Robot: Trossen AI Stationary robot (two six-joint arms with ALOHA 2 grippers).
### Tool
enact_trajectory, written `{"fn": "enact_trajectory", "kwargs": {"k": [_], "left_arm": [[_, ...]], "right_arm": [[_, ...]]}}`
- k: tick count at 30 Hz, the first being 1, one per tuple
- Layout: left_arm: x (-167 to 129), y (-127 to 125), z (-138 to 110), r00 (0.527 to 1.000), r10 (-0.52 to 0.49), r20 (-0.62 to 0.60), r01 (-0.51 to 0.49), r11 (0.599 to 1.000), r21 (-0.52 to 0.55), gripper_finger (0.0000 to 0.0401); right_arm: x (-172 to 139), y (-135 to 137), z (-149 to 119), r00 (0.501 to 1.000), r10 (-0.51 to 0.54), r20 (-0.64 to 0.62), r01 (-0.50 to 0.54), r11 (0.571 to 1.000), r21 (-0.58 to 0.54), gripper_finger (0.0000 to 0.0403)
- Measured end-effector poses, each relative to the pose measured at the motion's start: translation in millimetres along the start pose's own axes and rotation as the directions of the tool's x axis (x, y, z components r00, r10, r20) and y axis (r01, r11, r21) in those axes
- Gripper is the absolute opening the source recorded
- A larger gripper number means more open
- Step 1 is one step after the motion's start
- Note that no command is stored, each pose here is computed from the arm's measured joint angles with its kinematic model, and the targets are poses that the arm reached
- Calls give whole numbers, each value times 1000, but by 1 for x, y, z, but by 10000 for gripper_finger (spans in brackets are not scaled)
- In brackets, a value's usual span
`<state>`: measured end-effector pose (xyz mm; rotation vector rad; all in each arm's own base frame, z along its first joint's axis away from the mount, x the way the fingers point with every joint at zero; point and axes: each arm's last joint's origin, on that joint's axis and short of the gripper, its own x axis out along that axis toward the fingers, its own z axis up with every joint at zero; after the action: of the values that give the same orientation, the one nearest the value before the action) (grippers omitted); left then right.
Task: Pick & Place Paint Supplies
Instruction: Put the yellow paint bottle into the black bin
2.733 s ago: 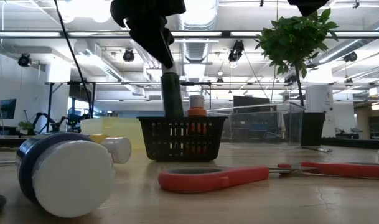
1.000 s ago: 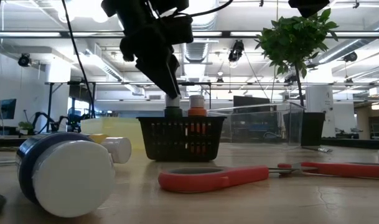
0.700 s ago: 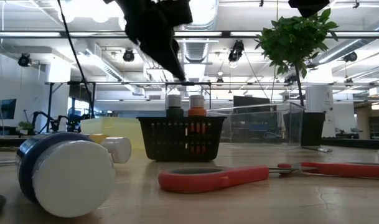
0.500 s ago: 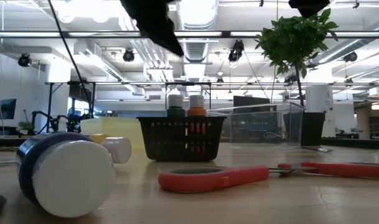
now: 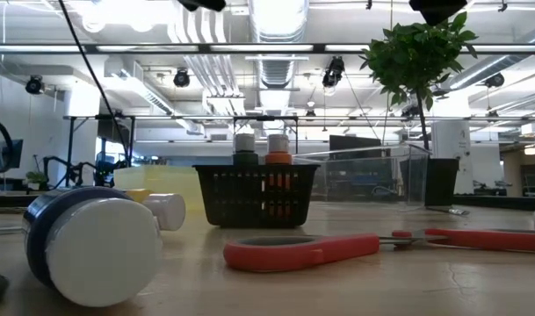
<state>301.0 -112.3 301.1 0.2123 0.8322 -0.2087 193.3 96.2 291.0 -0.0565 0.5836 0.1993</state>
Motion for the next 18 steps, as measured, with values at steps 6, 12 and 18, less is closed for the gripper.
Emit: {"fn": "enact_trajectory", "kwargs": {"k": [6, 12, 18], "left_arm": [[49, -37, -3, 998, -4, -58, 3, 1000, -9, 199], [84, -48, -12, 987, -14, -163, 16, 1000, 11, 150], [89, -57, -20, 974, -18, -226, 25, 999, 30, 143]], "right_arm": [[0, 0, 0, 1000, 8, 2, -8, 1000, 0, 263], [0, 1, 0, 999, 35, -1, -35, 999, 1, 263], [0, 6, -1, 998, 58, -1, -58, 998, -1, 263]]}}
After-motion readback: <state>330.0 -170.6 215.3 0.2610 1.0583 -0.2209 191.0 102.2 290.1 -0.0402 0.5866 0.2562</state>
